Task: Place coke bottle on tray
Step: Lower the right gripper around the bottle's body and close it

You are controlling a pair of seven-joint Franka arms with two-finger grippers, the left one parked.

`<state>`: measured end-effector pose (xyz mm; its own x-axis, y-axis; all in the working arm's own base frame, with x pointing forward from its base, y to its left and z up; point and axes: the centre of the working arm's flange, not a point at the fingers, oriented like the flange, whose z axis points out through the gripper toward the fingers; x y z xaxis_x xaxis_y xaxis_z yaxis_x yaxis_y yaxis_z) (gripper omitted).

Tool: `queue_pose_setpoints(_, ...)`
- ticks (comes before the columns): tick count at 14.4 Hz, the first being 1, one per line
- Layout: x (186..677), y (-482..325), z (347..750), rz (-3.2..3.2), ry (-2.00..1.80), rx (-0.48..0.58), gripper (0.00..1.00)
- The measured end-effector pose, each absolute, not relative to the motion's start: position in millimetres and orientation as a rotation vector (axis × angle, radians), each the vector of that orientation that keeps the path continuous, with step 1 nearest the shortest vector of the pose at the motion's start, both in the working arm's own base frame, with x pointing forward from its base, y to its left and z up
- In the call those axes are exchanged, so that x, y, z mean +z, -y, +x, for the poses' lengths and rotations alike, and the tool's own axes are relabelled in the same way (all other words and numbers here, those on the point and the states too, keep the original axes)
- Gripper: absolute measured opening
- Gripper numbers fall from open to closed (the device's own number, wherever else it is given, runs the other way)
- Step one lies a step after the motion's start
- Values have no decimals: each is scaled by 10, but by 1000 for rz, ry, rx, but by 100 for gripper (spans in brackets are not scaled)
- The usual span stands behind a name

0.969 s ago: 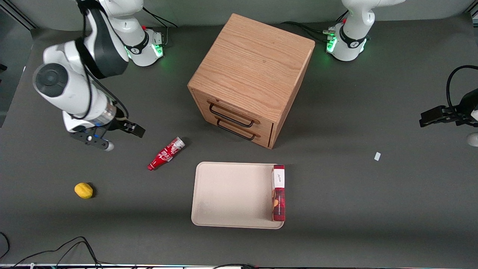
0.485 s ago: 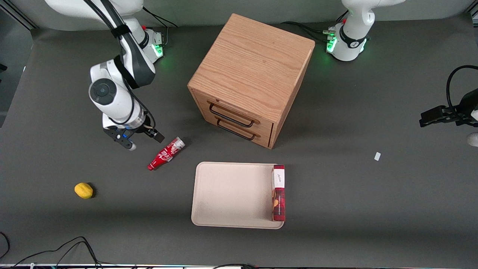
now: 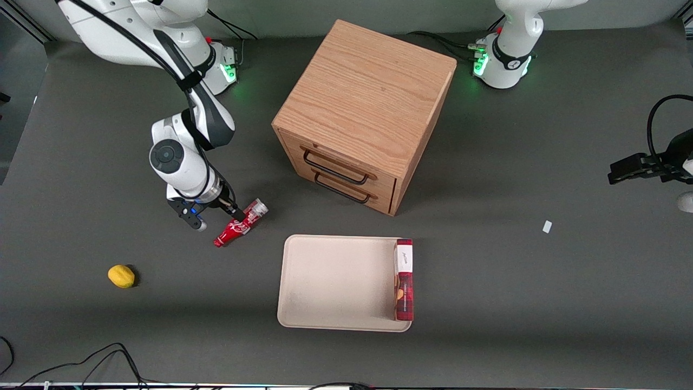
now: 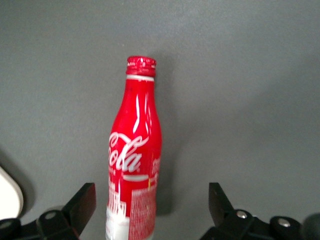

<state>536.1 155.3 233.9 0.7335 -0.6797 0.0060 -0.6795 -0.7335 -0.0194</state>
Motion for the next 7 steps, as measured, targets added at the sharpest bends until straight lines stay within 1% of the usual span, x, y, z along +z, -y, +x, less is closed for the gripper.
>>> queue_pose_setpoints(4,2069,-1496,5520,-2879,-1158,-42,100)
queue_pose_setpoints(7,1889,-1510,5559,-2861,-1155,-53,100)
